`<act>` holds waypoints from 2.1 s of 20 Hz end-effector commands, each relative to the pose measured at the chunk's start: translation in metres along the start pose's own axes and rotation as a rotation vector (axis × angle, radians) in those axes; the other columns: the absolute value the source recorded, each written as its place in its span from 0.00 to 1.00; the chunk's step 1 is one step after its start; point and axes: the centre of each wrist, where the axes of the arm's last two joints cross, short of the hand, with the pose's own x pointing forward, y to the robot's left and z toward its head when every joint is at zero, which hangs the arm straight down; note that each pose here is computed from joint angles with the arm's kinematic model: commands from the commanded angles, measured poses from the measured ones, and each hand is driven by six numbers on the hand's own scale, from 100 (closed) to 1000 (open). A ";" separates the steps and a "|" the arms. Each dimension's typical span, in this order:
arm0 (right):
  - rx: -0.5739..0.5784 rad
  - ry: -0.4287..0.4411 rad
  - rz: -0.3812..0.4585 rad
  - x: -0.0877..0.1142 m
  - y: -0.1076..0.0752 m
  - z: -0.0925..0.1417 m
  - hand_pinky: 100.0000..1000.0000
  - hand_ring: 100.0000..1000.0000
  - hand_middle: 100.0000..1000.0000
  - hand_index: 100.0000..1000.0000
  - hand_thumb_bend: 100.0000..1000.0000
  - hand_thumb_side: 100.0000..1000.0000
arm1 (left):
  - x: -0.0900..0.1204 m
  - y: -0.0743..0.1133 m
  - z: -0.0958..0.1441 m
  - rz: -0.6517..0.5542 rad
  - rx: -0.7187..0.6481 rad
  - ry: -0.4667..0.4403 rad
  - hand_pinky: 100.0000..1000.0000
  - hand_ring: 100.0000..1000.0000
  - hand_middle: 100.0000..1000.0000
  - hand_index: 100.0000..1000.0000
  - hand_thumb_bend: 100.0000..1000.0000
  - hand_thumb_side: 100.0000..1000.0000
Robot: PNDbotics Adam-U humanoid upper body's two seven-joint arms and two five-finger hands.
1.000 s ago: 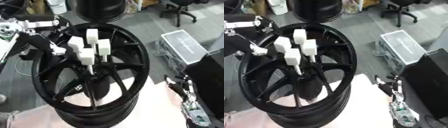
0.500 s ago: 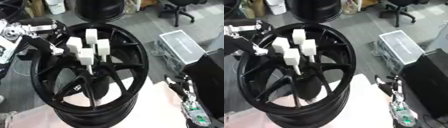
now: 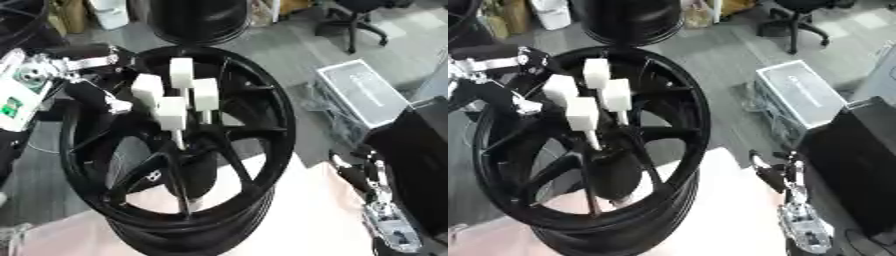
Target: Pull the pin out of the wheel hub.
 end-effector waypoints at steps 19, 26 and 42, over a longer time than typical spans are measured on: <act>-0.005 -0.018 -0.007 0.005 -0.001 -0.003 0.49 0.45 0.66 0.85 0.38 0.10 | 0.005 0.019 0.010 0.063 0.109 -0.089 0.07 0.14 0.32 0.45 0.08 0.25; -0.021 -0.014 -0.006 0.004 -0.005 -0.003 0.49 0.45 0.66 0.85 0.38 0.10 | 0.007 0.062 0.048 0.034 0.234 -0.074 0.07 0.15 0.33 0.46 0.07 0.28; -0.091 -0.020 -0.017 0.005 -0.016 -0.007 0.49 0.45 0.66 0.85 0.38 0.10 | -0.073 0.024 0.245 0.278 0.471 0.408 0.12 0.18 0.43 0.56 0.17 0.32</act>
